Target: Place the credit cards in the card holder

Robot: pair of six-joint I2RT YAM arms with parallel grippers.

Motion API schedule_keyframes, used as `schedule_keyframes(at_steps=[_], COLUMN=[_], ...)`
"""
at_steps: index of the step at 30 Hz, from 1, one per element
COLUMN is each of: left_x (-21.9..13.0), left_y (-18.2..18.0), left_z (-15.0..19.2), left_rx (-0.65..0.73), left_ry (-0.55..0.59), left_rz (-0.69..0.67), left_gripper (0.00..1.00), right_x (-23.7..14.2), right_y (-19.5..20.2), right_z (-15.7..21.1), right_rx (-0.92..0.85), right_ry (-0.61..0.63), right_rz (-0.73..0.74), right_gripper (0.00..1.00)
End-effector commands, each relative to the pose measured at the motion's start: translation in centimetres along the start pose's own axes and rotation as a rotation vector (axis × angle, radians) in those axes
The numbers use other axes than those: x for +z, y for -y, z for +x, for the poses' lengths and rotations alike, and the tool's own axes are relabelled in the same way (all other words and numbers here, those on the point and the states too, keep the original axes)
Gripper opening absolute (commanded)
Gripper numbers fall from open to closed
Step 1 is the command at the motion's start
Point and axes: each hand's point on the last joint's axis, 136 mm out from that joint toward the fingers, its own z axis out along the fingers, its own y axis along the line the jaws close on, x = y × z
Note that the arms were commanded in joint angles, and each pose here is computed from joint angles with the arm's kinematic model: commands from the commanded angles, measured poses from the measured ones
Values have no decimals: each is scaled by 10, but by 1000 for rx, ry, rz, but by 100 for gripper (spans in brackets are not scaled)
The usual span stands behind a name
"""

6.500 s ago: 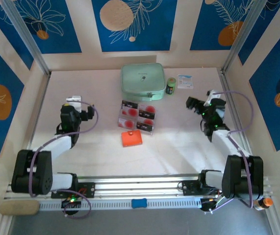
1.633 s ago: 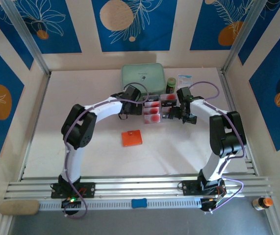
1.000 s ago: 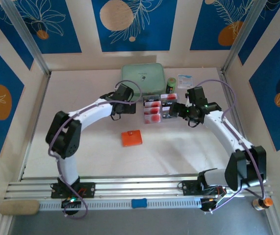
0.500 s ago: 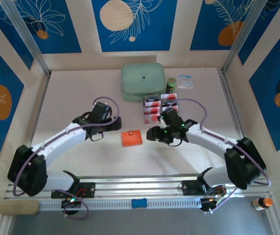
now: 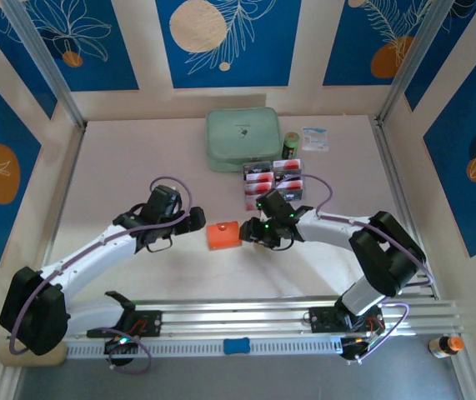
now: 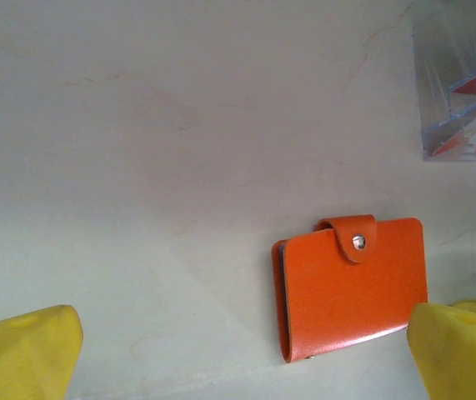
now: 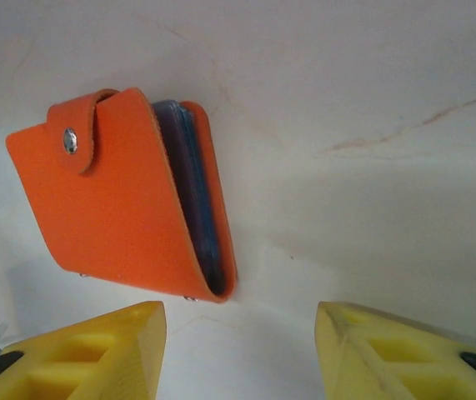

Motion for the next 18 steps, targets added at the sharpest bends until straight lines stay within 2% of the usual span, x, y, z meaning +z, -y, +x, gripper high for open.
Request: schedule_keyframes(at_steps=[1,12,18], left_x=[1,9,11], left_y=[1,2,2], left_z=[2,4,3], left_rx=[-19,-17,-21], left_ry=[-9,-33,-36], left_rz=[25,24,20], left_gripper=[100,100,100], right_x=[4,18,25], right_y=[-17,-28,-31], right_z=[-11,-25,-27], right_rx=[6,18,45], right_ry=[22,2,-18], right_rz=[-31,-74,-134], right_gripper=[50,44,34])
